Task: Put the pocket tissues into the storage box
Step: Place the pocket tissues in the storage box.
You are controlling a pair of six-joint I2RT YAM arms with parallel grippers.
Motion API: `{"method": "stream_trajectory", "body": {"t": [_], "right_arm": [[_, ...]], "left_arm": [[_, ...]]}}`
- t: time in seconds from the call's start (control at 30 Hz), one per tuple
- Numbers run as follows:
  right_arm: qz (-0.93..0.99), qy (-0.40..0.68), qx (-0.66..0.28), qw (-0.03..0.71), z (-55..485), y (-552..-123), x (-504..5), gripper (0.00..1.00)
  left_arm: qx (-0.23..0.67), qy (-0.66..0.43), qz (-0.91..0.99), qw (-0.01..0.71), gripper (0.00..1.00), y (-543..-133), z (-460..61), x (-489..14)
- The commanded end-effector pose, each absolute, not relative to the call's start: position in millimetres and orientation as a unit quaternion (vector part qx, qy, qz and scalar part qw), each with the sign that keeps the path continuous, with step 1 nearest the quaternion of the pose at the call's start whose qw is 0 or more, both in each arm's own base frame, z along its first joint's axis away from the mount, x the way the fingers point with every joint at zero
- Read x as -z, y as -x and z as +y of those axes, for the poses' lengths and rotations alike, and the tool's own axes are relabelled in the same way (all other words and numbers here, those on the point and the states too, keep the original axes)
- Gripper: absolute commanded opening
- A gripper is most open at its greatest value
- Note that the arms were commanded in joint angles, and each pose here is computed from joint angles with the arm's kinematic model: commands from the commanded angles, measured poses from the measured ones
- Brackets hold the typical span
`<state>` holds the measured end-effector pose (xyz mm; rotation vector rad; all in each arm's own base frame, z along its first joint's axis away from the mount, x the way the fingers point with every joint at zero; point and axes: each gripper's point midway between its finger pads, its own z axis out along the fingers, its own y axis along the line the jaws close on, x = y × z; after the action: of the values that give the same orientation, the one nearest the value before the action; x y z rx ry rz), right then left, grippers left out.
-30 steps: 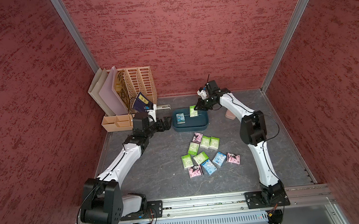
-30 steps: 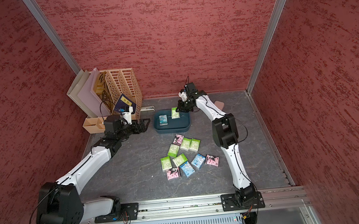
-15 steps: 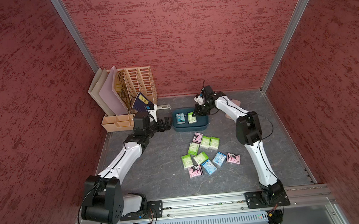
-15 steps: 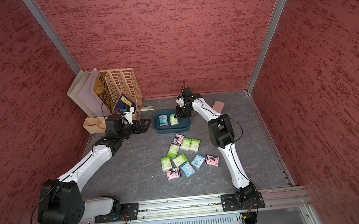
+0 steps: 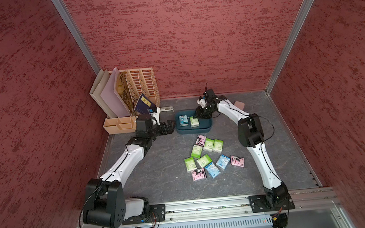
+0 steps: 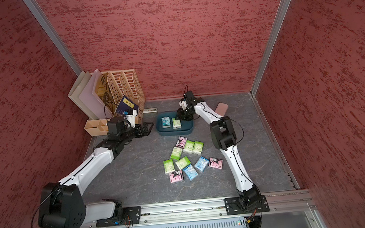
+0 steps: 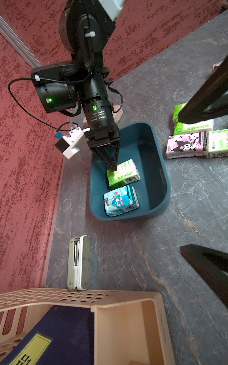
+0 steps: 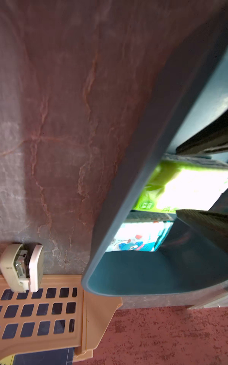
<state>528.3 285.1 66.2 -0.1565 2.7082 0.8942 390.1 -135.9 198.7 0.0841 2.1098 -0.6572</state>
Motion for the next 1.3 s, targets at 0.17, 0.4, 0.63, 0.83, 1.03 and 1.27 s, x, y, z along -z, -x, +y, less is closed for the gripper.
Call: {"method": "stream_trajectory", "body": {"t": [0.17, 0.4, 0.63, 0.83, 1.03, 1.27], "right_arm": [[0.957, 0.105, -0.165, 0.215, 257.0, -509.0, -128.5, 0.46], [0.968, 0.12, -0.094, 0.198, 259.3, -498.9, -109.6, 0.19], [0.972, 0.104, -0.103, 0.183, 268.3, -505.7, -83.1, 0.07], [0.975, 0.102, -0.096, 0.172, 268.7, -507.5, -63.7, 0.07], [0.973, 0.11, -0.116, 0.17, 282.8, -506.0, -58.5, 0.08], [0.966, 0.112, -0.151, 0.175, 308.6, -511.4, -58.9, 0.11]], "left_arm": [[0.259, -0.011, 0.837, 0.481, 1.0, -400.4, -125.6, -216.4], [0.271, 0.005, 0.838, 0.473, 1.0, -406.3, -122.3, -213.5], [0.277, 0.026, 0.85, 0.447, 1.0, -411.3, -117.0, -199.9], [0.274, 0.021, 0.854, 0.441, 1.0, -411.5, -117.4, -195.9], [0.273, 0.017, 0.858, 0.434, 1.0, -411.0, -118.2, -190.7], [0.269, 0.009, 0.859, 0.434, 1.0, -409.8, -118.5, -192.1]]}}
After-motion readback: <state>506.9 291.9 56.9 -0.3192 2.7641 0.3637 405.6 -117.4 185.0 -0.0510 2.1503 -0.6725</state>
